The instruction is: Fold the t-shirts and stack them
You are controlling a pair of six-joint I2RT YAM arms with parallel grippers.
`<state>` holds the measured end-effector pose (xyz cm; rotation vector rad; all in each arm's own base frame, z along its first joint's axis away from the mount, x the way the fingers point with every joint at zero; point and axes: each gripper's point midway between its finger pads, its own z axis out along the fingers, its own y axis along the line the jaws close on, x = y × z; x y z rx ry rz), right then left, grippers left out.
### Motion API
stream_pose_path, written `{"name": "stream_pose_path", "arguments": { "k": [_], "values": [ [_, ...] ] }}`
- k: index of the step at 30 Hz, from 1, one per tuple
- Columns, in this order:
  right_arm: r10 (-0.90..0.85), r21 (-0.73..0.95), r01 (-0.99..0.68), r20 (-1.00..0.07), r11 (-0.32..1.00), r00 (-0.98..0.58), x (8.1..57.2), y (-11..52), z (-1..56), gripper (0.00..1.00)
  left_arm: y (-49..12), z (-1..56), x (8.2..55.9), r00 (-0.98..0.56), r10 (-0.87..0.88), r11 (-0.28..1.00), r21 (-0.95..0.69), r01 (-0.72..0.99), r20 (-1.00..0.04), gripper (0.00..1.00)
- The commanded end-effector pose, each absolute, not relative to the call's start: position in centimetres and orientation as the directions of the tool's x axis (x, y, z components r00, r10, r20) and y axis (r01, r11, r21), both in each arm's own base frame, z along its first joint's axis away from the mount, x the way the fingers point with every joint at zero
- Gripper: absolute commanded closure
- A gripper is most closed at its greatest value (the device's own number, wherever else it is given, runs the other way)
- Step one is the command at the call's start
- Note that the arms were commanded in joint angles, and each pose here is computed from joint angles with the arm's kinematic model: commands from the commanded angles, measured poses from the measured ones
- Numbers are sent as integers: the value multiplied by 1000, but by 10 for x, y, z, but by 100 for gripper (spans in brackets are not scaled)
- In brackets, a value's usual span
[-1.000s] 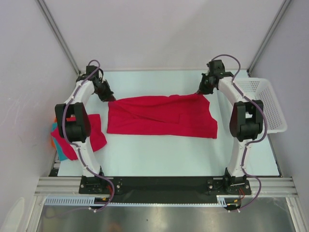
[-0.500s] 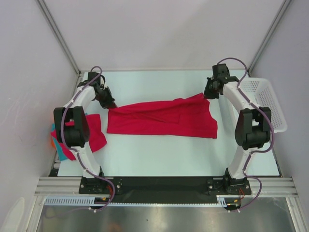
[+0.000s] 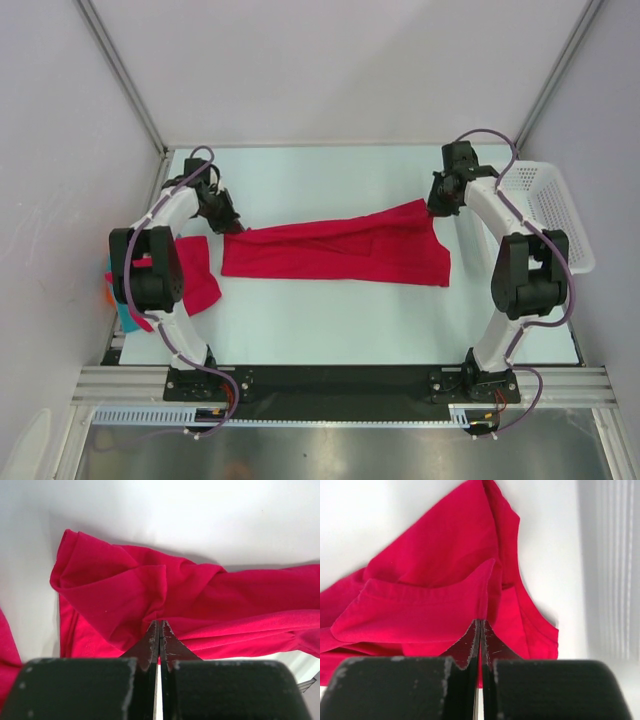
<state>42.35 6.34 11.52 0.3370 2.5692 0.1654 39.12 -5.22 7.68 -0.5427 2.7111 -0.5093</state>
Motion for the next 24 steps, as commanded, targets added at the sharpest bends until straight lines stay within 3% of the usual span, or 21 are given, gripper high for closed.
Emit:
{"name": "stream_pose_path", "arguments": {
  "k": [1,14,15,17,18,19,20,24],
  "values": [
    [264,143,221,-530,965,-806,414,49,129,100,-55,95,394,-864,-393,874,-419,-246,-313,100],
    [259,116,231,-477,966,-840,381,46,108,100,-54,79,376,-877,-390,878,-401,-262,-280,99],
    [257,117,229,-470,966,-845,380,46,107,100,-54,77,374,-878,-390,877,-401,-264,-276,97],
    [255,120,226,-467,967,-847,380,48,107,77,-54,77,373,-879,-391,876,-404,-265,-271,90],
    [255,119,226,-467,967,-846,379,47,108,64,-54,78,373,-879,-394,875,-403,-269,-269,79],
    [256,121,225,-468,967,-846,379,48,109,58,-54,78,373,-878,-396,875,-402,-270,-270,73],
    [254,122,223,-472,967,-844,379,48,110,57,-55,79,373,-877,-396,874,-403,-270,-271,63],
    [254,128,219,-476,967,-842,382,50,113,51,-53,81,375,-873,-404,875,-395,-281,-274,43]
  ]
}}
